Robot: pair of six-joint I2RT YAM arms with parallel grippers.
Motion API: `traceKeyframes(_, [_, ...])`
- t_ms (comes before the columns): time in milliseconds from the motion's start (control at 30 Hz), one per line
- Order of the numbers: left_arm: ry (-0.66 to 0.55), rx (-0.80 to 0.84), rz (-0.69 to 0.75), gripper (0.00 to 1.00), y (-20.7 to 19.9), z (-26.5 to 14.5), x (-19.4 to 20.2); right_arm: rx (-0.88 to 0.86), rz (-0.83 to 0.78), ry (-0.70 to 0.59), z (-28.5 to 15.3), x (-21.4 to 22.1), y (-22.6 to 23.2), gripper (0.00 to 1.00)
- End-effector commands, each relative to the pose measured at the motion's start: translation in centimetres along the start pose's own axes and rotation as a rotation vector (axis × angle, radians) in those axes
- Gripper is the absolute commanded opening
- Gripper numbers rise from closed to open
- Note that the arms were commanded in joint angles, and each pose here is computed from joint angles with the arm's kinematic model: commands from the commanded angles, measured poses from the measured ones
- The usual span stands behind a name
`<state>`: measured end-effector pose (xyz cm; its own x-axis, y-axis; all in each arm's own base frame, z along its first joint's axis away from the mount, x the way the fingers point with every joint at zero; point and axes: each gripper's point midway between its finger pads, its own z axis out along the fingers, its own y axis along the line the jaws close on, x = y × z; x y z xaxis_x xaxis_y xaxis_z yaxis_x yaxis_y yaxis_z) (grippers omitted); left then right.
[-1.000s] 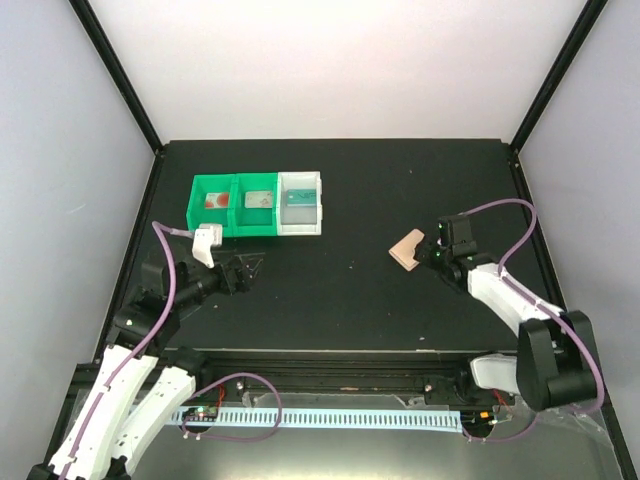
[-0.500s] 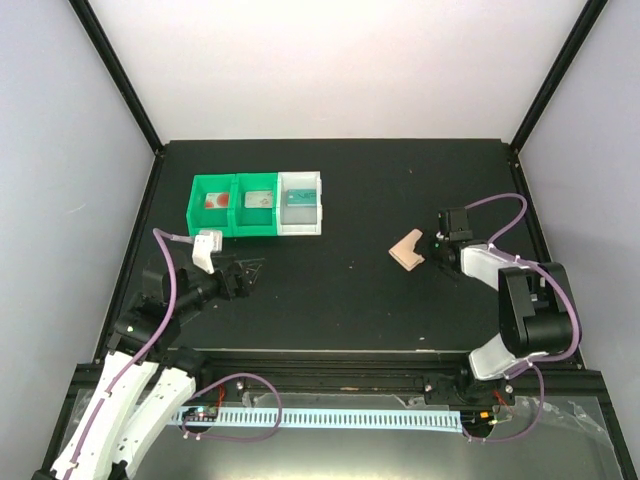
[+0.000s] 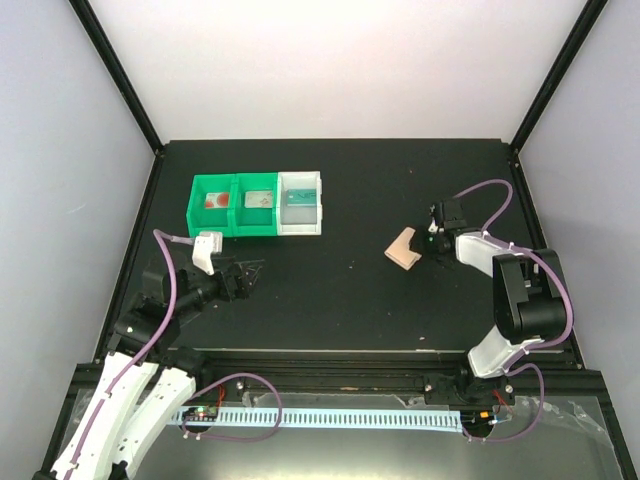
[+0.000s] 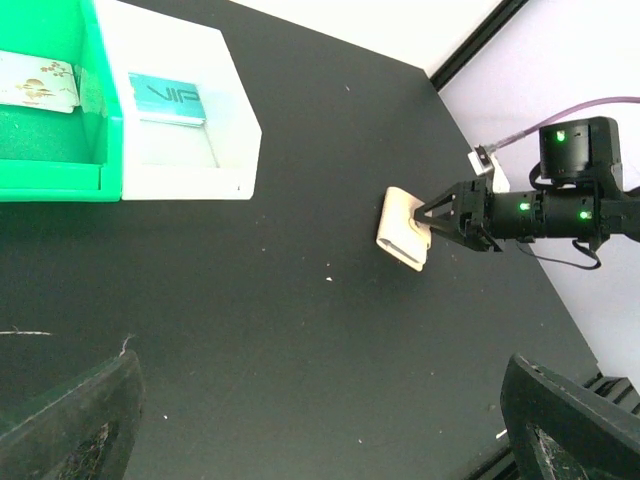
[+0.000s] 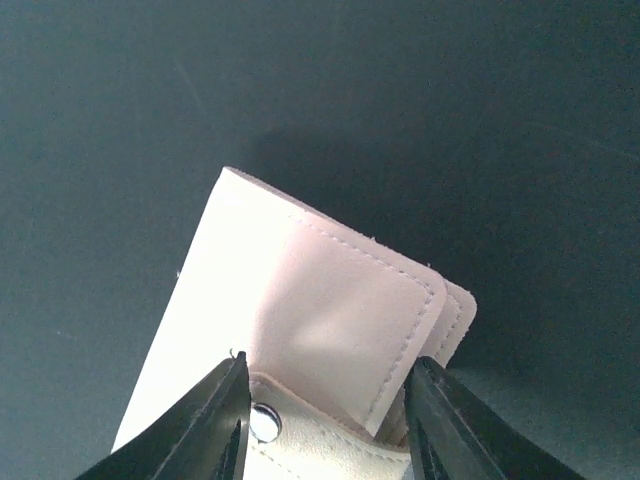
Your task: Take the credit cards out of the card holder
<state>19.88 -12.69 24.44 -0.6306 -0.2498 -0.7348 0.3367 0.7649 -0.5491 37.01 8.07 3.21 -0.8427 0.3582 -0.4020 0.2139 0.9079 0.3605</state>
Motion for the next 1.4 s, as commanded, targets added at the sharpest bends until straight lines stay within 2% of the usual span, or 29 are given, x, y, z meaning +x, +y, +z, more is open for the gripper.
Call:
traceKeyframes(0, [-0.028, -0.002, -0.021, 0.99, 0.0, -0.2, -0.6, 0.01, -0.083, 0.039, -0.2, 0.6, 0.8, 0.43])
traceKeyframes(800, [-0.033, -0.007, -0.031, 0.99, -0.1, -1.0, -0.4, 0.124, -0.426, 0.176, 0.8, 6.4, 6.3, 0.42])
traceKeyframes(900, [-0.039, -0.007, -0.034, 0.99, -0.2, -1.1, -0.6, 0.146, -0.466, 0.186, 0.8, 7.2, 6.6, 0.39])
traceKeyframes(1133, [-0.048, -0.005, -0.047, 0.99, -0.2, -1.0, -0.8, 0.129, -0.449, 0.082, -1.4, 4.8, 8.1, 0.39])
traceKeyframes(1367, [-0.044, -0.017, -0.053, 0.99, 0.1, -0.8, -0.7, 0.14, -0.424, -0.009, -1.6, 1.4, 9.4, 0.52])
